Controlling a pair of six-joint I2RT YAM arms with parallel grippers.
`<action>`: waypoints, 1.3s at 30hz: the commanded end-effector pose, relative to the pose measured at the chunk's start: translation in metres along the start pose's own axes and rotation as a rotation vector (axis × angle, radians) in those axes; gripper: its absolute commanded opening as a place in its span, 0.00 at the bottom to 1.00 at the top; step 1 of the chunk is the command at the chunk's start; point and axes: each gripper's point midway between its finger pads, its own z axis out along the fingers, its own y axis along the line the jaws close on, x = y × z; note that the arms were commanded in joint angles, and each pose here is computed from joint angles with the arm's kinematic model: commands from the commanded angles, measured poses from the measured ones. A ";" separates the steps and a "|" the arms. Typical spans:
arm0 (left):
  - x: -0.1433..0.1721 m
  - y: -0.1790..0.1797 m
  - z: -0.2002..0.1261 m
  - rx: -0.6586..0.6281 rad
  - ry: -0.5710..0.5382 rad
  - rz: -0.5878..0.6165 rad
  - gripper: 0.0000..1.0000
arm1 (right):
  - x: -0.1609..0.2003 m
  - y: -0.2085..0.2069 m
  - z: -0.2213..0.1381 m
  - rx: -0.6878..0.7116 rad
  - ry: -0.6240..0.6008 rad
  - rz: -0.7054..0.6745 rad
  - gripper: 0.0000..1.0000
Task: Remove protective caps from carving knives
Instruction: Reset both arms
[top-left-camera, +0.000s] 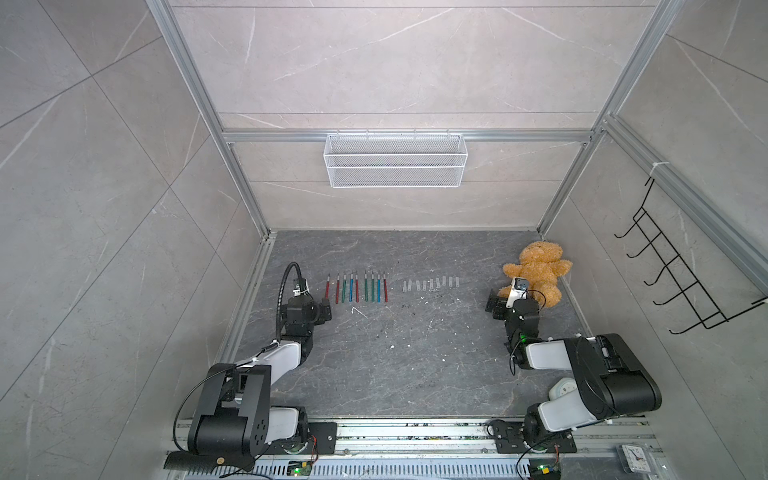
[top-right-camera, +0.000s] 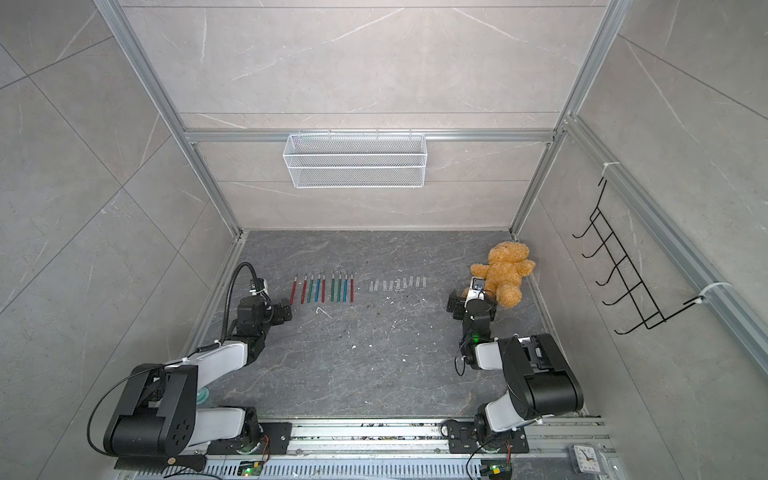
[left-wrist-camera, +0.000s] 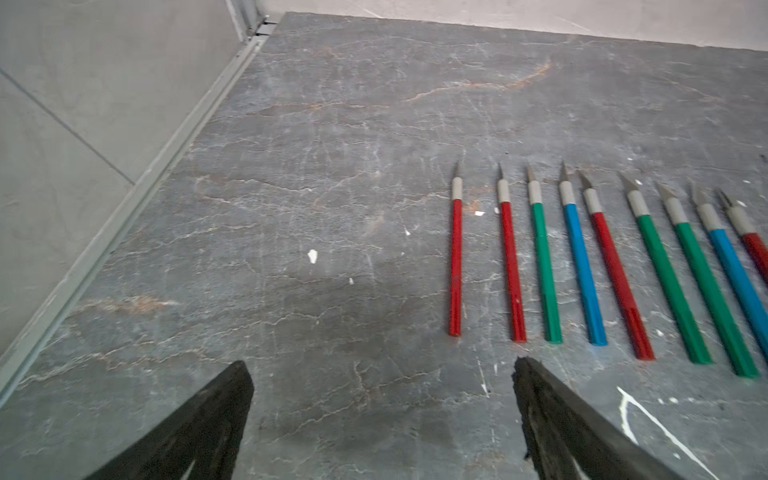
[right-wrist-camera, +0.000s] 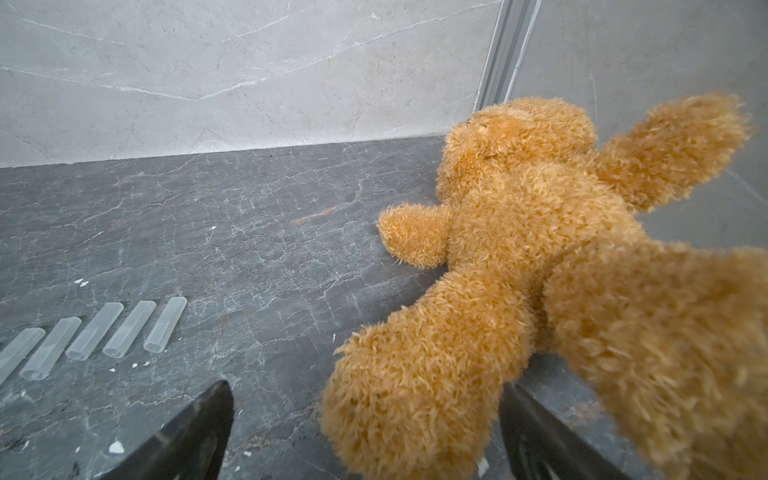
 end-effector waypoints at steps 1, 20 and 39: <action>-0.021 -0.013 0.002 0.090 -0.056 0.027 1.00 | -0.002 0.001 0.000 0.000 -0.013 -0.008 1.00; -0.020 0.007 0.007 0.092 -0.160 0.060 1.00 | -0.002 0.001 0.000 0.000 -0.013 -0.008 1.00; -0.013 0.030 0.020 -0.026 -0.148 -0.004 1.00 | -0.003 0.001 0.000 0.000 -0.015 -0.007 1.00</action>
